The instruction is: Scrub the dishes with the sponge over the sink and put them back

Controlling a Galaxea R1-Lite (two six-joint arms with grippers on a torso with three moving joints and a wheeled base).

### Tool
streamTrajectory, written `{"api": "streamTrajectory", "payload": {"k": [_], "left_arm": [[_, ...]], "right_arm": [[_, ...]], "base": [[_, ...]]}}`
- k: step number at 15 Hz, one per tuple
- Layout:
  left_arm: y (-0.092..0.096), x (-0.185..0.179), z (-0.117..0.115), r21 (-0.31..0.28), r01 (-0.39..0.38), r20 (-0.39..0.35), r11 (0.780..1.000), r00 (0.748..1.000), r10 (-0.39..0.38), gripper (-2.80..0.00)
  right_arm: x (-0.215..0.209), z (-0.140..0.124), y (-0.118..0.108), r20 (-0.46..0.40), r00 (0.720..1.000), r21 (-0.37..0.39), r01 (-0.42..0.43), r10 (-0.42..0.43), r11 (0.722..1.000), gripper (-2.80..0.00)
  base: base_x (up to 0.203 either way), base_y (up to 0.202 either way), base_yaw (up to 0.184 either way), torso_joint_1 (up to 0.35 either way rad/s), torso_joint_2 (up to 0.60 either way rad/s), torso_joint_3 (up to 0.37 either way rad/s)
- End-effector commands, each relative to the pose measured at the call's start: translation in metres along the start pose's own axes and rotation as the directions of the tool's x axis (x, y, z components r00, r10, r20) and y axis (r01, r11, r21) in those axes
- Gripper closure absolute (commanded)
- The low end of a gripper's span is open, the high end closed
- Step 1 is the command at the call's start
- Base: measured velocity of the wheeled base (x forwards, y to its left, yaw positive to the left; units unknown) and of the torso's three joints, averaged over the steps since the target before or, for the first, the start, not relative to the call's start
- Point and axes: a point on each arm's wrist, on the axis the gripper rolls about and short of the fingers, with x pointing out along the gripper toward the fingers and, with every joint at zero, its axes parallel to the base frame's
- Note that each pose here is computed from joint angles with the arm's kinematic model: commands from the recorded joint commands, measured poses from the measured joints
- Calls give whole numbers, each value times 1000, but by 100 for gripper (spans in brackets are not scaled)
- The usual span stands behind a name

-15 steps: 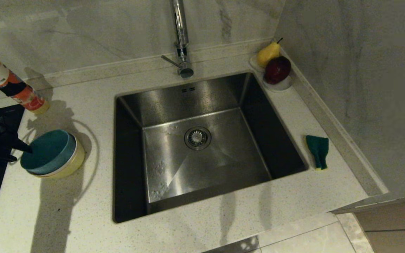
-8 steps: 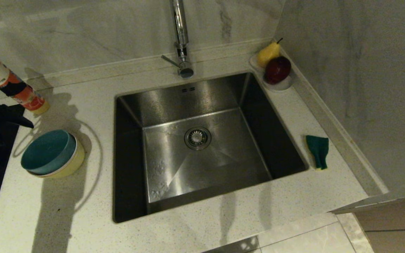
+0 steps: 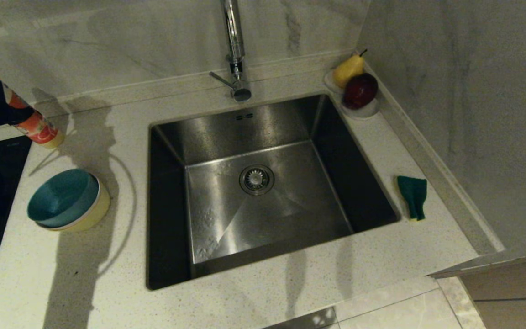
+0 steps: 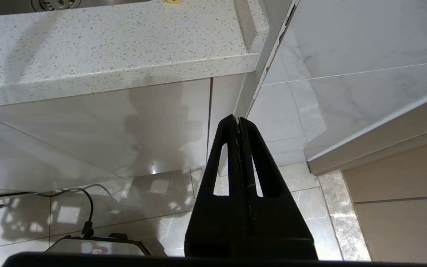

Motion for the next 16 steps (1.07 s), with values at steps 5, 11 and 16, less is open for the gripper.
{"api": "streamTrajectory", "payload": {"k": [5, 11, 16], "left_arm": [[-83, -16, 5, 143, 133, 150, 981, 977, -154, 0], [-74, -134, -37, 166, 187, 283, 968, 931, -229, 0], [-48, -222, -109, 160, 179, 442, 971, 866, -233, 0]], "right_arm": [[0, 0, 0, -1, 1000, -1, -1, 1, 1000, 0], [0, 0, 0, -1, 1000, -1, -1, 1, 1000, 0], [0, 0, 0, -1, 1000, -1, -1, 1, 1000, 0]], "base": [[0, 0, 0, 0, 0, 0], [0, 0, 0, 0, 0, 0], [0, 0, 0, 0, 0, 0]]}}
